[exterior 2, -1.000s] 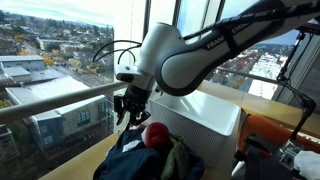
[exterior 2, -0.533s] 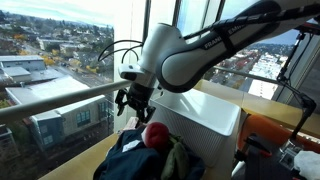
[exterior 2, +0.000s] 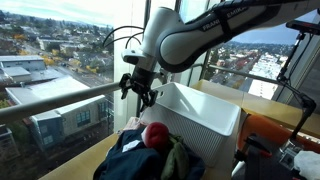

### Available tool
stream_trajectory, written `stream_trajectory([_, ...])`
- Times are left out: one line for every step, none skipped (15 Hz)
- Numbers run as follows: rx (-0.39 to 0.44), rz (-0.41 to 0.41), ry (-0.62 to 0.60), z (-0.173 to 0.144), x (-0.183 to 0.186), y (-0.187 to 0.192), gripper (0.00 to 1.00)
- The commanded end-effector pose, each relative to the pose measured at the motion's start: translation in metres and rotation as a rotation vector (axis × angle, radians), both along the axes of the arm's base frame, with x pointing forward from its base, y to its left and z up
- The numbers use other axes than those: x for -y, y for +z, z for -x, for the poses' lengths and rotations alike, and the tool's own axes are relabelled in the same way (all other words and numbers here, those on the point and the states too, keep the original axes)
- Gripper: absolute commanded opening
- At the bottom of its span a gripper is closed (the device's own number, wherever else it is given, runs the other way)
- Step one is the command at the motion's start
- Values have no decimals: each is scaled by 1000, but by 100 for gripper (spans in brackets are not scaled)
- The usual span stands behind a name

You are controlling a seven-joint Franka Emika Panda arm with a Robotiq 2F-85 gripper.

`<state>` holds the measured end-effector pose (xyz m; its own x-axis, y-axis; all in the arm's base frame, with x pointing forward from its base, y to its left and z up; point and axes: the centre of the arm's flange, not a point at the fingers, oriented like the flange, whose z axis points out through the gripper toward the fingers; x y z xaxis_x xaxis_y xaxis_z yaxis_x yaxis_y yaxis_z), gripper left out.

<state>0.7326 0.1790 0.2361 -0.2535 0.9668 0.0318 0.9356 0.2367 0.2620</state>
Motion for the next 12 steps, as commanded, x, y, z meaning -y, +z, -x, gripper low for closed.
stream_trajectory([-44, 60, 12, -6, 0, 7, 100])
stream_trajectory([-60, 75, 12, -5, 1, 6, 100])
stream_trajectory([-77, 89, 12, -5, 3, 4, 100])
stream_trajectory([-89, 100, 10, -4, 5, 3, 100])
stream_trajectory([-101, 110, 9, -4, 8, 2, 100])
stream_trajectory([-109, 118, 8, -4, 9, 0, 100])
stream_trajectory([-116, 126, 6, -3, 11, -2, 100])
stream_trajectory([-120, 132, 6, -3, 12, -2, 100])
stream_trajectory([-123, 137, 6, -4, 14, -3, 100])
stream_trajectory([-127, 145, 4, -5, 16, -4, 100])
stream_trajectory([-130, 152, 3, -5, 18, -6, 100])
stream_trajectory([-133, 158, 2, -6, 21, -7, 99])
